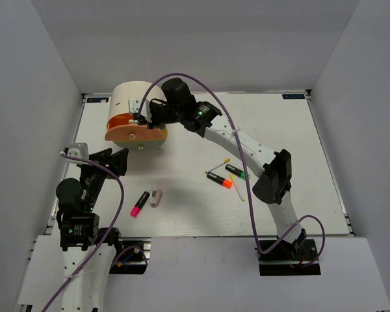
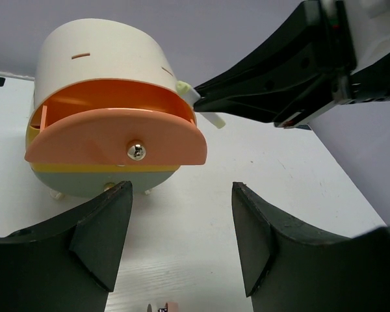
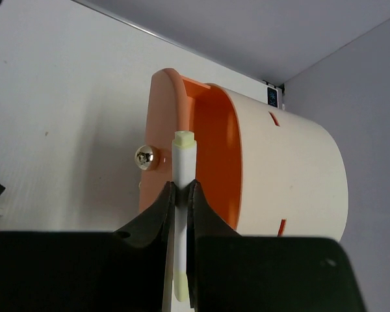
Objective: Sort the stationery into containers
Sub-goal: Place the pen in the storage box.
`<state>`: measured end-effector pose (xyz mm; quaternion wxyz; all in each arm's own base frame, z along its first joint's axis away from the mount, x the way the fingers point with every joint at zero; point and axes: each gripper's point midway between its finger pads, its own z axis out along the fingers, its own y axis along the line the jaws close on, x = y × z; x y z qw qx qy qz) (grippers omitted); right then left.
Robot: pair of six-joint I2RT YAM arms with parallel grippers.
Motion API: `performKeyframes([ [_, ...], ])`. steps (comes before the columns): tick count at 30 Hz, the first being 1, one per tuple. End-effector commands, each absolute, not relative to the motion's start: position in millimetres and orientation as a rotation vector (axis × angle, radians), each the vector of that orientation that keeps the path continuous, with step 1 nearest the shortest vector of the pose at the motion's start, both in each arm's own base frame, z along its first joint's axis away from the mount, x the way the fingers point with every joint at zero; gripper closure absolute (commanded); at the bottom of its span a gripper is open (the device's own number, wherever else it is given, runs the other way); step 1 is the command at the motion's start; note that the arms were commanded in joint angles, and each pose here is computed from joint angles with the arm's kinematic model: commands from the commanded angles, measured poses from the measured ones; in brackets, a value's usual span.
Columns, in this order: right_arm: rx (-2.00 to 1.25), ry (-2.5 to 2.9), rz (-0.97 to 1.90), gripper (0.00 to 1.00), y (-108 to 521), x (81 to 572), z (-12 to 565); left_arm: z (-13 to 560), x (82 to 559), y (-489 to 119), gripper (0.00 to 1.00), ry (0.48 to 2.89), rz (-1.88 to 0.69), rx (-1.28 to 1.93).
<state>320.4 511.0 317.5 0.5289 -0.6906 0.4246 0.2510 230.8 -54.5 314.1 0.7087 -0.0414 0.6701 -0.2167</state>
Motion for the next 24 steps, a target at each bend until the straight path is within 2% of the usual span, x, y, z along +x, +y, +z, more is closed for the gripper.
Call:
performKeyframes([
  [1,-1.608,0.865,0.573,1.00,528,323,349,310,233,-53,0.28,1.497,-0.478,-0.095],
  [14,-1.509,0.922,0.590,1.00,548,346,340,312,233,-52,0.28,1.482,-0.489,-0.084],
  [15,-1.500,0.933,0.593,0.99,549,347,338,312,233,-52,0.28,1.482,-0.489,-0.084],
  [17,-1.487,0.964,0.611,0.89,549,349,334,312,233,-51,0.28,1.482,-0.487,-0.084],
  [23,-1.482,0.991,0.641,0.74,549,348,329,314,234,-49,0.28,1.473,-0.485,-0.094],
  [24,-1.483,1.003,0.645,0.66,549,347,327,314,233,-50,0.28,1.474,-0.492,-0.087],
])
